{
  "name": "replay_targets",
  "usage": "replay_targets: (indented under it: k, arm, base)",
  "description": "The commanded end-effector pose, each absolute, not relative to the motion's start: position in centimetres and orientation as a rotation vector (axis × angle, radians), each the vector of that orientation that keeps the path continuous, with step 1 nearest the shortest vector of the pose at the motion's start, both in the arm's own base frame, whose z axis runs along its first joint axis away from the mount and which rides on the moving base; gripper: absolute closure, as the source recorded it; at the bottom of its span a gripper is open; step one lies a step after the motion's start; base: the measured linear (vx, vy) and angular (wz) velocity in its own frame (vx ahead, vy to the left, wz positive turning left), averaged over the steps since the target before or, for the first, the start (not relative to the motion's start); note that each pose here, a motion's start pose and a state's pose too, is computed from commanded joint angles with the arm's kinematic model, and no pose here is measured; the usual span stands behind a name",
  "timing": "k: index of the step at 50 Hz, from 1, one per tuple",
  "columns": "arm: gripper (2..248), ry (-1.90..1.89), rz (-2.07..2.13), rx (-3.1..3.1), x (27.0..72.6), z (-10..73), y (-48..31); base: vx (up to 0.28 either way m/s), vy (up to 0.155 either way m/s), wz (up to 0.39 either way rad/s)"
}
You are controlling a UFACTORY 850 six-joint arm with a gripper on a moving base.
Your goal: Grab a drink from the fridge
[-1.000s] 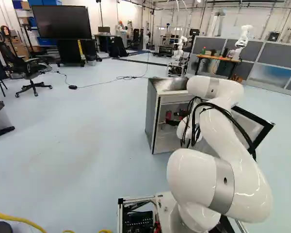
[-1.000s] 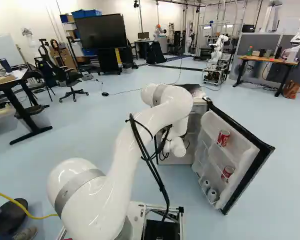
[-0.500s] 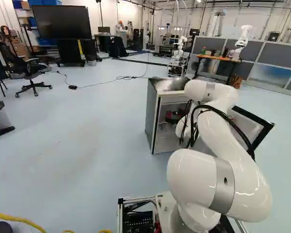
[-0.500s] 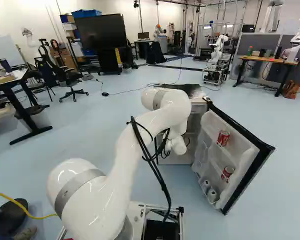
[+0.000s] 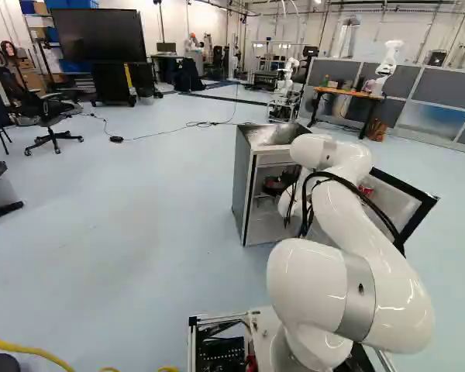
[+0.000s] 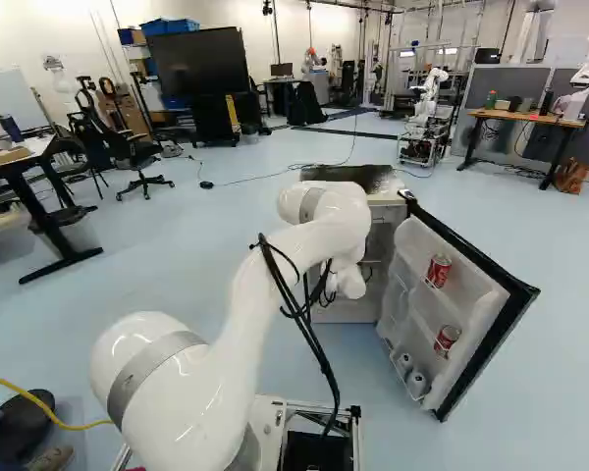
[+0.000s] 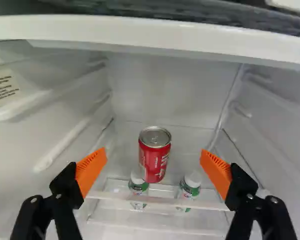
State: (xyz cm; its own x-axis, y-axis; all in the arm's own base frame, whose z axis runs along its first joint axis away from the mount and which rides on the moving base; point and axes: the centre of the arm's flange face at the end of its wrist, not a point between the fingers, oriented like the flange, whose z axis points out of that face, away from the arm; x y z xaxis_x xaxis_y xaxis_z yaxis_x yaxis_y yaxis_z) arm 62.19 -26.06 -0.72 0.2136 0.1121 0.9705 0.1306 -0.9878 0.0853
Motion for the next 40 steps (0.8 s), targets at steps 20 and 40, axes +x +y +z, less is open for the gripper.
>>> replay_targets:
  k: [20,40]
  arm:
    - [3,-0.286,-1.964,-2.437,64.7,-1.9,-26.3]
    - [3,-0.292,-1.967,-2.437,65.0,-2.1,-26.3]
  base:
    - [0.0,0.0,0.0]
    - [0.0,0.0,0.0]
